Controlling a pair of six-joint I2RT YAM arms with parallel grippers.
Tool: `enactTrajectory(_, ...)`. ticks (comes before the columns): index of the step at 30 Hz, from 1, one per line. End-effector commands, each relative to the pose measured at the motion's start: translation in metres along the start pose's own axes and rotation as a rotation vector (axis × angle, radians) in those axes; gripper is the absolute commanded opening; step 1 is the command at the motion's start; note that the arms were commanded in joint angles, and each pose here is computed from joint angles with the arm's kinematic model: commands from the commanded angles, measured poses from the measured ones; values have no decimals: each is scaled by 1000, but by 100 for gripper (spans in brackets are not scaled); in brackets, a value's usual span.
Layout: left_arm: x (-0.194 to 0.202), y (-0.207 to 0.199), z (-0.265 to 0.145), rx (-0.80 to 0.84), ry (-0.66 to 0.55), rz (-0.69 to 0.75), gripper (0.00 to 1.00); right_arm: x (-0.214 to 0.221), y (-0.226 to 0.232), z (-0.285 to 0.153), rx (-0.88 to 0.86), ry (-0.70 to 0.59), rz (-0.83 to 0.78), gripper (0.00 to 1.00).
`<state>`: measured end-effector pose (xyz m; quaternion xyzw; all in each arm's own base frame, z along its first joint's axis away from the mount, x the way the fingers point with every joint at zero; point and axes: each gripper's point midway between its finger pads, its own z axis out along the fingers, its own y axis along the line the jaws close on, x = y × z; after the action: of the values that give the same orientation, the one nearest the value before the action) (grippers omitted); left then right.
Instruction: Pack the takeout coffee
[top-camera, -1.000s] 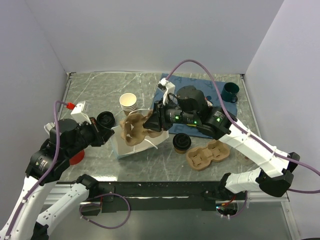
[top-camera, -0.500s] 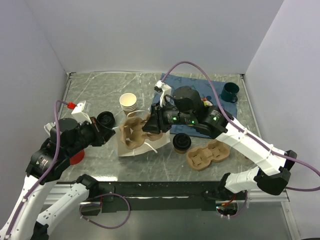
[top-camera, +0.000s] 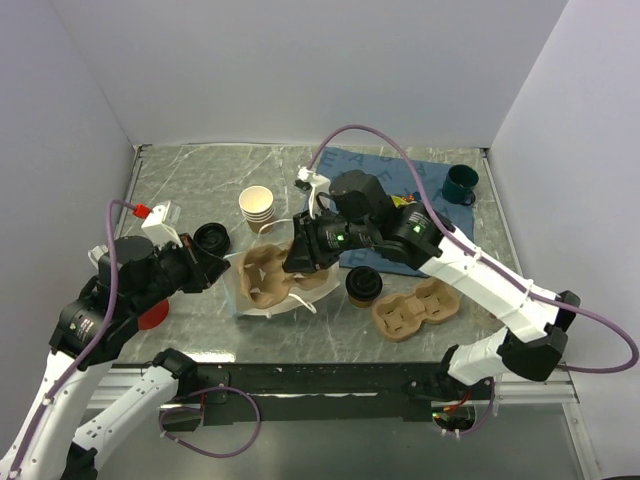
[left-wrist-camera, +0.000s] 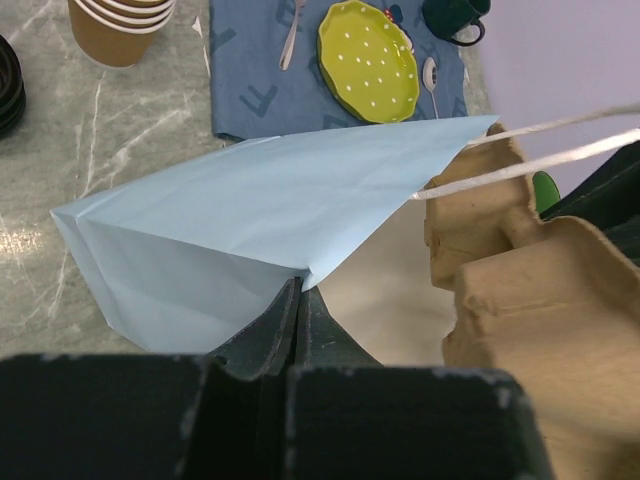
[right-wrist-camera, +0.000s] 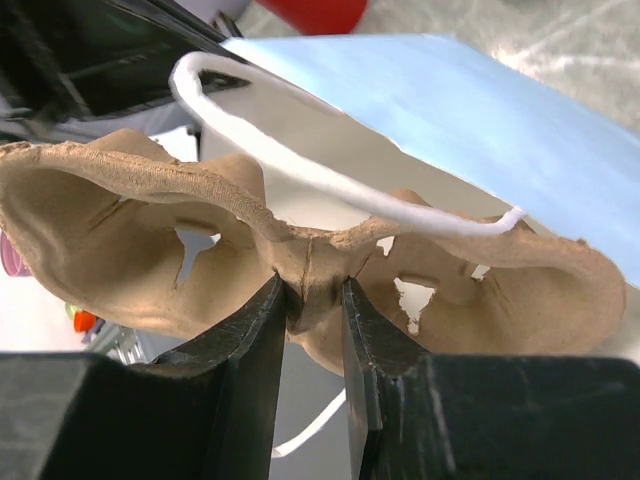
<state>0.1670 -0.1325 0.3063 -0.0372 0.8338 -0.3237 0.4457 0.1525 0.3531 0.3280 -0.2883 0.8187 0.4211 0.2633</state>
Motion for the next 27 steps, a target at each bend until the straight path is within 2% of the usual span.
enactTrajectory(1,-15,-14,-8,42,-41,-14,1,6,-2,-5,57,54,19,31)
enactTrajectory(17,-11,-32,-10,105,24,-55,1,15,-33,14,336,156,4,30)
enactTrajectory(22,-9,-27,-10,53,62,-78,3,12,-48,16,450,165,-13,29)
enactTrajectory(26,-9,-23,-12,15,81,-82,12,13,-53,19,482,174,-21,29)
enactTrajectory(27,-8,-22,-10,3,87,-88,20,12,-54,21,482,176,-21,29)
